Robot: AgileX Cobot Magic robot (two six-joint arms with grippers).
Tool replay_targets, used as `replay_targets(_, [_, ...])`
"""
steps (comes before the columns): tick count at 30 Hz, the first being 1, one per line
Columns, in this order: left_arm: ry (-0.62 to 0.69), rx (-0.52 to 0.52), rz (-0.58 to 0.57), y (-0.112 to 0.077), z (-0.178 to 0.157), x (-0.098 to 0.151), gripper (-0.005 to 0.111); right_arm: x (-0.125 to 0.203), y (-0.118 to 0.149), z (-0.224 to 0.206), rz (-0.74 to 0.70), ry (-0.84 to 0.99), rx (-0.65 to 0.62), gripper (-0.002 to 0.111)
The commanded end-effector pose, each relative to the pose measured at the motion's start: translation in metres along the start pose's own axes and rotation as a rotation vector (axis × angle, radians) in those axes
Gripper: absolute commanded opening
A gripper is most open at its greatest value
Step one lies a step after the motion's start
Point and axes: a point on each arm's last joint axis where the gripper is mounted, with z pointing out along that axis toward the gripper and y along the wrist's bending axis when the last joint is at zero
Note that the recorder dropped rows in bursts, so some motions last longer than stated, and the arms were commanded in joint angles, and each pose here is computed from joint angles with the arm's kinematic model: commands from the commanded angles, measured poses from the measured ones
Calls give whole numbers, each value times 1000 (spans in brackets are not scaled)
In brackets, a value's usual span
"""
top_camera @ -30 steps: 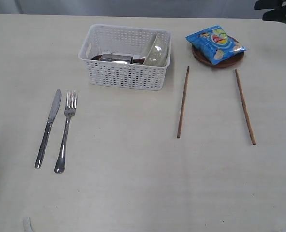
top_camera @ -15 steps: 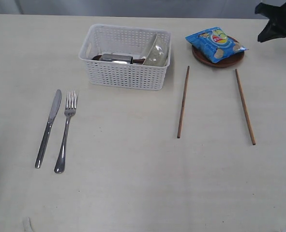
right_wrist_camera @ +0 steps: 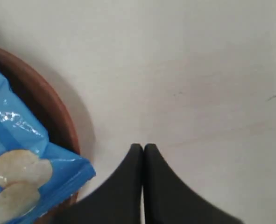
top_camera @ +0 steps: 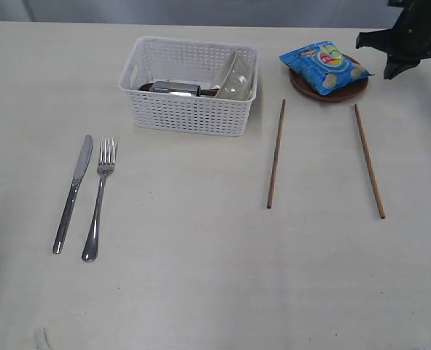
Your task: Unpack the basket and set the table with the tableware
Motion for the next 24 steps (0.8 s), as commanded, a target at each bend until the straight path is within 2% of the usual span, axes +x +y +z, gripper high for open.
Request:
replay_targets(1, [0, 8, -6, -1, 0, 1, 0, 6, 16, 18, -38, 43, -99, -1])
replay_targets(5, [0, 8, -6, -1, 0, 1, 0, 4, 27, 11, -60, 18, -213, -1])
replay_targets(9, [0, 8, -6, -1, 0, 1, 0, -4, 9, -16, -64, -30, -93, -1])
replay_targets(15, [0, 8, -6, -1, 0, 1, 0, -15, 2, -79, -25, -154, -134, -1])
replay_targets(20, [0, 8, -6, -1, 0, 1, 0, -15, 32, -138, -116, -264, -369, -1])
replay_targets(24, [0, 7, -5, -1, 0, 1, 0, 1, 76, -173, -230, -249, -410, -1])
